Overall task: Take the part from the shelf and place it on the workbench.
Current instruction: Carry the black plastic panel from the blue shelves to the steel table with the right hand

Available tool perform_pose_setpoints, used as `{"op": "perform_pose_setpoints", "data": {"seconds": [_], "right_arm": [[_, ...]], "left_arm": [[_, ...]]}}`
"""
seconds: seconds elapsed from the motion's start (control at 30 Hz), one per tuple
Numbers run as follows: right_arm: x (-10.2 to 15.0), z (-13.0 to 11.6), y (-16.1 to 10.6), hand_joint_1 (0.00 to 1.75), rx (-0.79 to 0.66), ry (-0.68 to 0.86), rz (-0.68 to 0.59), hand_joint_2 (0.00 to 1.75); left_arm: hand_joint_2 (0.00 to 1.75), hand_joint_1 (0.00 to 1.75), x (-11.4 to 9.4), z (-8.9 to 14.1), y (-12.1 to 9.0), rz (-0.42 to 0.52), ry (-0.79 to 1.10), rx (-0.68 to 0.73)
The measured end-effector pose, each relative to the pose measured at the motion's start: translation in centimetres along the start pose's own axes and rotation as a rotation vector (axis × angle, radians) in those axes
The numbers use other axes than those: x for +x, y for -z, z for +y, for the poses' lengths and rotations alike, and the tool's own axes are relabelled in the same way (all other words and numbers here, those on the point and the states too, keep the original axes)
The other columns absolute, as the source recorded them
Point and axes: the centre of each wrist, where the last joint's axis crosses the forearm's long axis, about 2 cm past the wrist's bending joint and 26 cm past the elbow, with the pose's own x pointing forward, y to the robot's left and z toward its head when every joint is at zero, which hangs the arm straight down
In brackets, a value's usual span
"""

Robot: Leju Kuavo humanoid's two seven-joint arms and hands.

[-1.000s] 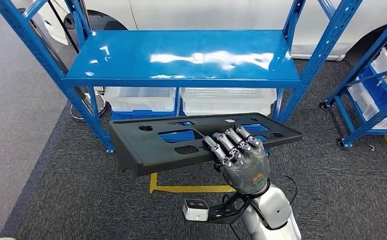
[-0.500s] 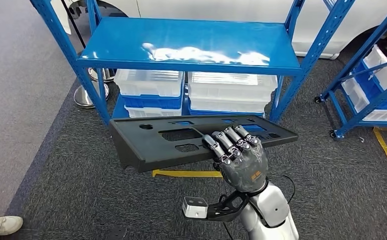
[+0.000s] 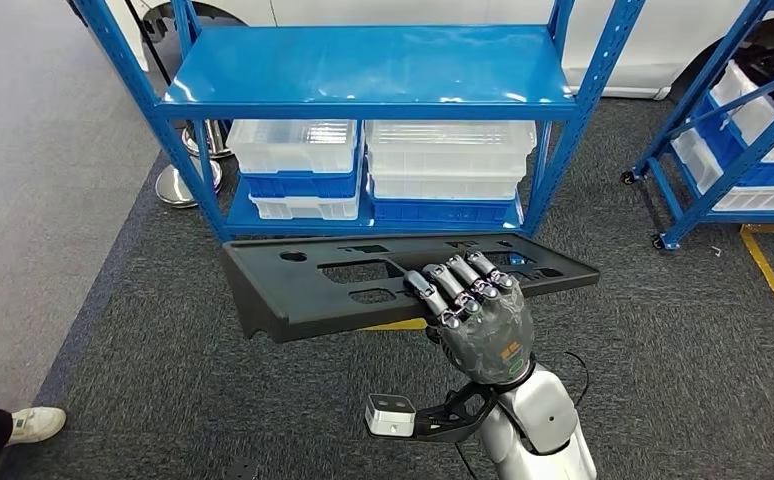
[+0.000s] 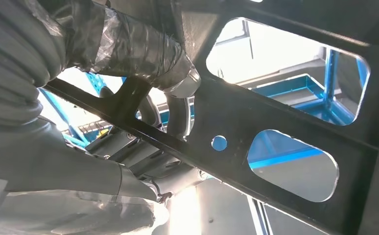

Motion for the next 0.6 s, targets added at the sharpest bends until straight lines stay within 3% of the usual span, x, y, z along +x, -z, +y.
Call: {"op": "perform_pose_setpoints", "data": {"seconds": [0.6], "right_arm": [[-0.1,0.17,-0.49,1.75,0.009,0.01,0.008,1.75]], "left_arm": [[1.75,0.0,-0.06,0.03,0.0,-0.012,0.027,0.0]]}}
